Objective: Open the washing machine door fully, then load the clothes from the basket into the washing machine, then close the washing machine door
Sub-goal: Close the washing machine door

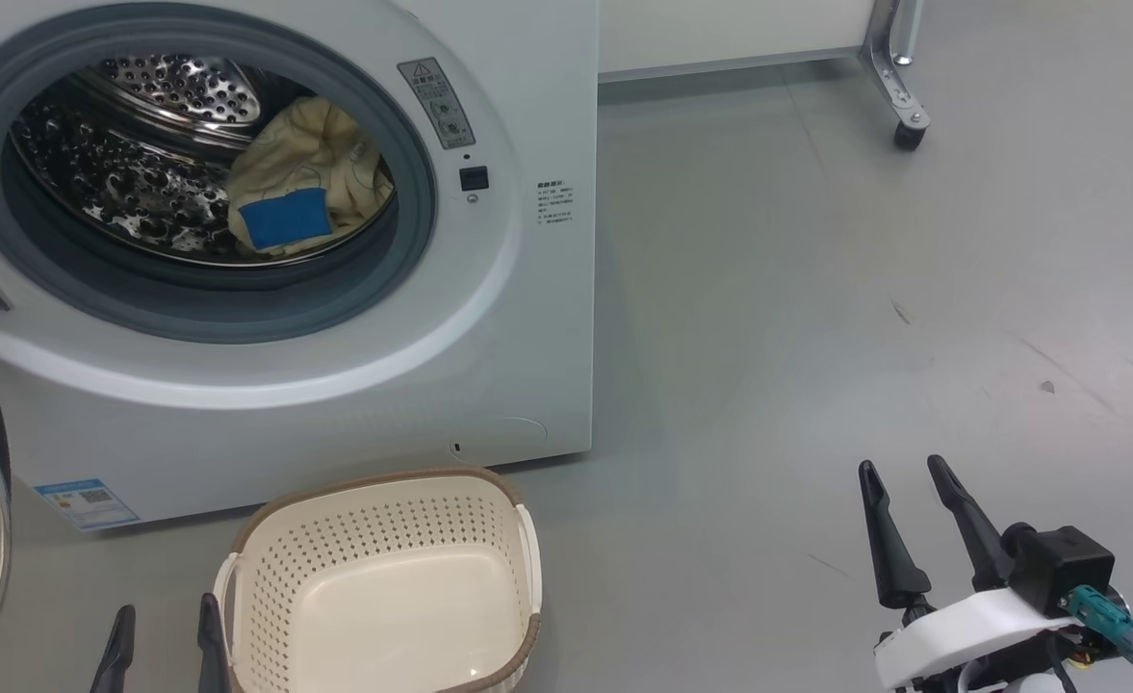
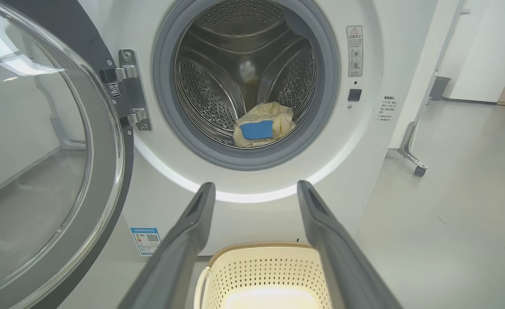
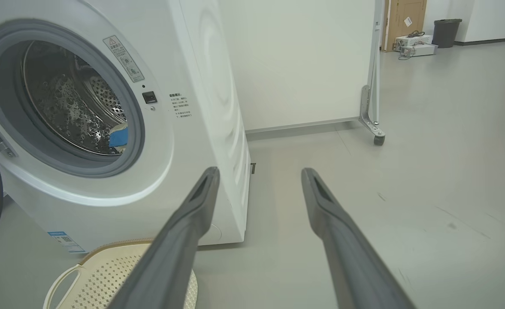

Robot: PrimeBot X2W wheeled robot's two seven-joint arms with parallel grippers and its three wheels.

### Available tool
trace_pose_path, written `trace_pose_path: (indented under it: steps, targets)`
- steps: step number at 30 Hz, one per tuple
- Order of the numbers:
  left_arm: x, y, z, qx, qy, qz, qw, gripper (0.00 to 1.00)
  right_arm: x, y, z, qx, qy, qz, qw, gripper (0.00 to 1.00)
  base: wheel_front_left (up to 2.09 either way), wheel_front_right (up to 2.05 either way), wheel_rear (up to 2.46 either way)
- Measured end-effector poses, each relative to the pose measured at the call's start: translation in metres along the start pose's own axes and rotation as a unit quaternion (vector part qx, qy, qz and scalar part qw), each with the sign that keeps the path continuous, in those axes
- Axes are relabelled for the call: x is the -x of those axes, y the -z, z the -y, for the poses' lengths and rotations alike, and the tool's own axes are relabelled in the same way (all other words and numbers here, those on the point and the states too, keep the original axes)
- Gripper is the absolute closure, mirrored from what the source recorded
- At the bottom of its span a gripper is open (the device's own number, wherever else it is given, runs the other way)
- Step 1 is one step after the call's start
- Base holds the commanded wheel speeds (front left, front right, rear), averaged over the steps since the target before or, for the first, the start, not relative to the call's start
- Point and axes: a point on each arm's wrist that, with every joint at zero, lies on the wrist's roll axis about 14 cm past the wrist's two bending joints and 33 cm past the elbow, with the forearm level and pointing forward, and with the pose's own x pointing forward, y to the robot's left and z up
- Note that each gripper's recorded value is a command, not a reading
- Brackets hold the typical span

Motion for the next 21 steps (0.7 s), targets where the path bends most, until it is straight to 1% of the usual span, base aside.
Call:
trace_pose_path:
  steps: [12,21]
  targets:
    - [-0.0008,-0.0070,0.0003,0.000,-0.003,0.011,1.000,0.00,0.0040,0.0036,0.0003,-0.002,0.001,-0.006,1.000,0.00,-1.23,1.23,0.00]
    - [-0.0008,-0.0067,0.0053,0.003,0.002,0.011,1.000,0.00,0.0038,0.0029,0.0004,-0.001,0.002,-0.005,1.000,0.00,-0.88,0.88,0.00]
